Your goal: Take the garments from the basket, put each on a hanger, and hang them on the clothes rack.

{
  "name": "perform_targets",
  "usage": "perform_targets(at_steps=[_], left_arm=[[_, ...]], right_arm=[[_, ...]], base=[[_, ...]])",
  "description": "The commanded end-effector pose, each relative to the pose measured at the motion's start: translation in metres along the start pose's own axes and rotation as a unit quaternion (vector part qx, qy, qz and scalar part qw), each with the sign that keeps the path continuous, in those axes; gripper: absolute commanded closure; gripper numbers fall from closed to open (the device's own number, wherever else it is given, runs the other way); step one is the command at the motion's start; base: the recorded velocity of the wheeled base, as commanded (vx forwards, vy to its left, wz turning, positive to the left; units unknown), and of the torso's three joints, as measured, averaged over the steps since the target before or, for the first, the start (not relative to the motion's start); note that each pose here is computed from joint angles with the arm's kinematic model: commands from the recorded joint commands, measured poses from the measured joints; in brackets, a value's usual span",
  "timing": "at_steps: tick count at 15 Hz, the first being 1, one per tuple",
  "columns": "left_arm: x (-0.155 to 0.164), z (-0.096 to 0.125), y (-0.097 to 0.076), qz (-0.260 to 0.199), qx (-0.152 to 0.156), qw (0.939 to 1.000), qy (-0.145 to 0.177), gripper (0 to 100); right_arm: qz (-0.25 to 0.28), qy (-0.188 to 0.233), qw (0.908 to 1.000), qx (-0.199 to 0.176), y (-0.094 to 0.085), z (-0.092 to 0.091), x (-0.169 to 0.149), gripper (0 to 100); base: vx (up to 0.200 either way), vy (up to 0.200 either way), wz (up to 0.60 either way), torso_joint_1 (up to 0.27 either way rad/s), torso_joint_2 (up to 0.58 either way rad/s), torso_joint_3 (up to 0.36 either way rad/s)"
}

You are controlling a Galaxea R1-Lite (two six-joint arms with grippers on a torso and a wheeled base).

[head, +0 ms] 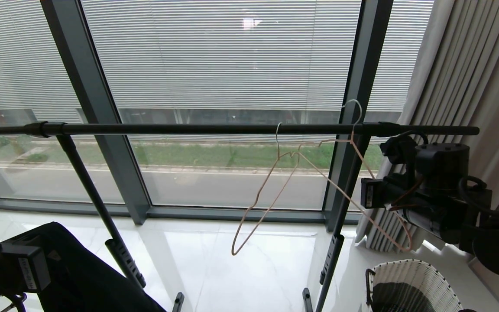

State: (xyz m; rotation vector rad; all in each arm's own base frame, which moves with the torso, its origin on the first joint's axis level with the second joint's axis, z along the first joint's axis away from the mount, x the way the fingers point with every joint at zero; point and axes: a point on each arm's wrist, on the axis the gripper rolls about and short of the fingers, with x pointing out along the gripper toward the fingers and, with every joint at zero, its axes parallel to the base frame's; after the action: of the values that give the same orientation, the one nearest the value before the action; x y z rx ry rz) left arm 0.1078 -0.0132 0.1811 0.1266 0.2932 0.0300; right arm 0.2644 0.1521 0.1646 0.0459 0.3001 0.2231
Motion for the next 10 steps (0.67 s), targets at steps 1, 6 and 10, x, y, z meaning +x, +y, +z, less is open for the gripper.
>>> perform_targets(at_steps=[1,6,10], left_arm=[[-0.001,0.0,0.0,0.0,-0.001,1.0,-0.002,100],[-0.001,-0.001,0.0,0.001,0.023,0.9997,0.0,100],[-0.001,-0.006,0.0,0.008,0.049,0.9987,0.009,100]], right_arm=[[0.0,-0.01,0.9999,0.001,0.001,0.004,-0.008,100],[0.004,-0.007,0.9999,-0.007,-0.004,-0.003,-0.036,100],[0.015,-0.015,0.9997,-0.016,-0.005,-0.004,-0.056,100]], base=[[0.0,0.0,0.0,0.0,0.0,0.0],[0.0,0.0,0.0,0.0,0.0,0.0],[-0.05,0.0,0.0,0.003,0.0,0.001]])
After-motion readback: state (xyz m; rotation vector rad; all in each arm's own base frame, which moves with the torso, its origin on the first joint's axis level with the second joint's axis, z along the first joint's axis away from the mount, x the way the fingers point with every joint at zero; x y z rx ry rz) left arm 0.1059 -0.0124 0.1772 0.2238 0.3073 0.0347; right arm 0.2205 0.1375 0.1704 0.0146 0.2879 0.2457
